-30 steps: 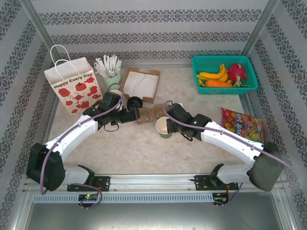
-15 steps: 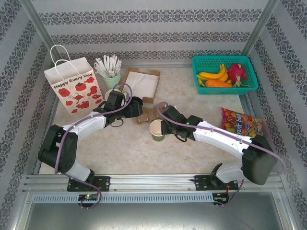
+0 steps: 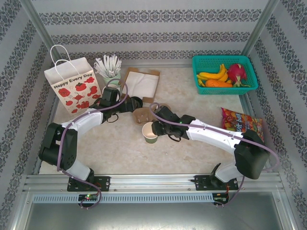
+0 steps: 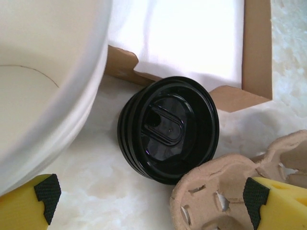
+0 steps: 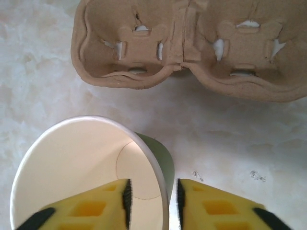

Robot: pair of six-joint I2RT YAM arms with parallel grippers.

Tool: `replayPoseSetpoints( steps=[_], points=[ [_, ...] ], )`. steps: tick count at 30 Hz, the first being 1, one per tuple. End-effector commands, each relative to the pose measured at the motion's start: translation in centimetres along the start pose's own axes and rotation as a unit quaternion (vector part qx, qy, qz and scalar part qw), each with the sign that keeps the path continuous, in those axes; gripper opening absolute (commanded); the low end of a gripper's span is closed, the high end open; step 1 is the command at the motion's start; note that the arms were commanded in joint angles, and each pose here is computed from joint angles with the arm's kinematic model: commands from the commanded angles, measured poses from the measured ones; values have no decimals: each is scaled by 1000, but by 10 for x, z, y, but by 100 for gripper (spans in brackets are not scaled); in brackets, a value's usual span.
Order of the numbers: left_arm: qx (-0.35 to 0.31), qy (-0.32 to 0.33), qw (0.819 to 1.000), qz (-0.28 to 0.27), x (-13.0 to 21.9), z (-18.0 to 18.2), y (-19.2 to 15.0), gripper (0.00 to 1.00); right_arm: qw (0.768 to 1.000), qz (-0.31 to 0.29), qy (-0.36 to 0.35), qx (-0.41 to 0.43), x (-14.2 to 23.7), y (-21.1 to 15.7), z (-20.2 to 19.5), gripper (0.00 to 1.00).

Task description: Pack the takeout coffee

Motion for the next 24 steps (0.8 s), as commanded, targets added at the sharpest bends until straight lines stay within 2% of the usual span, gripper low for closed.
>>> replayPoseSetpoints(
  steps=[1, 4, 8, 9, 10, 17, 24],
  points=[
    [3, 70, 997, 12, 3, 9, -5, 97, 999, -29, 19, 9, 16, 15, 12, 45],
    [13, 93, 996, 13, 4, 8, -12, 92, 999, -50, 15, 8, 28, 22, 9, 62],
    [-10, 143, 990, 4, 7, -2, -14, 87, 996, -94, -1, 0, 45, 33, -2, 81],
    [-14, 166, 986, 3, 8, -2, -14, 83, 994, -109, -7, -5, 50, 36, -6, 96],
    [-18, 186, 982, 4, 7, -1, -13, 80, 993, -121, -11, -12, 53, 38, -10, 98],
    [-41, 254, 965, 47, -20, 2, -6, 59, 984, -158, -40, -72, 68, 37, -48, 98],
    [-70, 279, 955, 74, -43, 2, -1, 51, 980, -172, -47, -87, 78, 32, -63, 98]
  ],
)
Point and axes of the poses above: each hand's point on the last joint's axis, 136 mm out from that joint toward the fingers, its own x axis back along the fingers, its own z axis along the line the jaws close on, y = z × x, the point moved 1 cm from there along x, back along the fingers, and after that the axes turned 2 degrees about x, right-handed, at the moved point
